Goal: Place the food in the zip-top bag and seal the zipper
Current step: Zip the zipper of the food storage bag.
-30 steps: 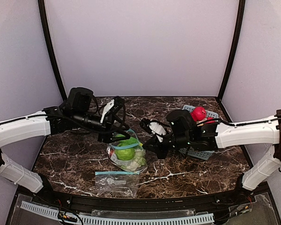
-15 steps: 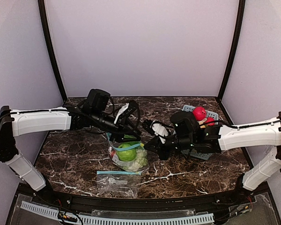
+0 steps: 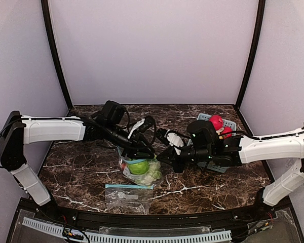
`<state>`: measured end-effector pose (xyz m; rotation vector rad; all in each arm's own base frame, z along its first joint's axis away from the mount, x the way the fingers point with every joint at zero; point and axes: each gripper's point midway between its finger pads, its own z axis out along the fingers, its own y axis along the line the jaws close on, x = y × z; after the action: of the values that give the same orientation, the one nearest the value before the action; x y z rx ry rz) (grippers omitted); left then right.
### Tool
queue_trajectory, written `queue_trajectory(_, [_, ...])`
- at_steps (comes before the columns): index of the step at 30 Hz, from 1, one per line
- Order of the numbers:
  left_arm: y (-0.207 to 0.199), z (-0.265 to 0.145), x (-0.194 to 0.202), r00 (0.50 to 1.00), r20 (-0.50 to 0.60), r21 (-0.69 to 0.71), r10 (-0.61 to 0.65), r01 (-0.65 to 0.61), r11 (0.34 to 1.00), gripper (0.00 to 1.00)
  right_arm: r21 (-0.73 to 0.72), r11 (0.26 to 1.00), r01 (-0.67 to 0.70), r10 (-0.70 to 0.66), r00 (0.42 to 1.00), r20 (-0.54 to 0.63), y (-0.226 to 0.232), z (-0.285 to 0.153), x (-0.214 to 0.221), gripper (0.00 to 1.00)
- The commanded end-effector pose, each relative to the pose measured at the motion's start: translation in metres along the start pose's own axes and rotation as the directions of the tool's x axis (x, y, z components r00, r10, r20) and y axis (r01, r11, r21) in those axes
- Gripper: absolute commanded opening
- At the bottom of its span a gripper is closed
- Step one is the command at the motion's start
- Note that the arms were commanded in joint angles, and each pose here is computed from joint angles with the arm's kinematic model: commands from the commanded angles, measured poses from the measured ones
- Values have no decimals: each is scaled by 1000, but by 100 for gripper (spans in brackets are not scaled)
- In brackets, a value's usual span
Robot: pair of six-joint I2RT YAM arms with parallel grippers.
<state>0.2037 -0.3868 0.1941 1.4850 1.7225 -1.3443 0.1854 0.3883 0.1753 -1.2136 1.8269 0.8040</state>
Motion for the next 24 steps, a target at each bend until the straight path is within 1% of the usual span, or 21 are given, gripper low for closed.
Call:
queue_trajectory(1, [-5, 2, 2, 1000, -29, 16, 11, -10, 1000, 31, -11, 1000, 7, -6, 996, 85, 2, -7, -21, 0])
queue_trajectory(12, [3, 11, 12, 996, -85, -36, 39, -42, 998, 31, -17, 1000, 8, -6, 996, 87, 1, -7, -22, 0])
queue_trajectory(14, [4, 12, 17, 993, -111, -57, 50, -56, 997, 31, -15, 1000, 5, -4, 996, 86, 1, -7, -22, 0])
queue_trajectory(16, [5, 13, 19, 989, -132, -78, 70, -81, 994, 29, -18, 1000, 7, -5, 996, 88, 1, -7, -22, 0])
queue_trajectory(20, [6, 12, 19, 987, -139, -96, 84, -98, 991, 24, -13, 1000, 0, 1, 996, 87, -1, -6, -21, 0])
queue_trajectory(24, [5, 11, 18, 987, -139, -99, 83, -98, 990, 17, 1, 1000, -9, 9, 996, 88, -4, -6, -21, 0])
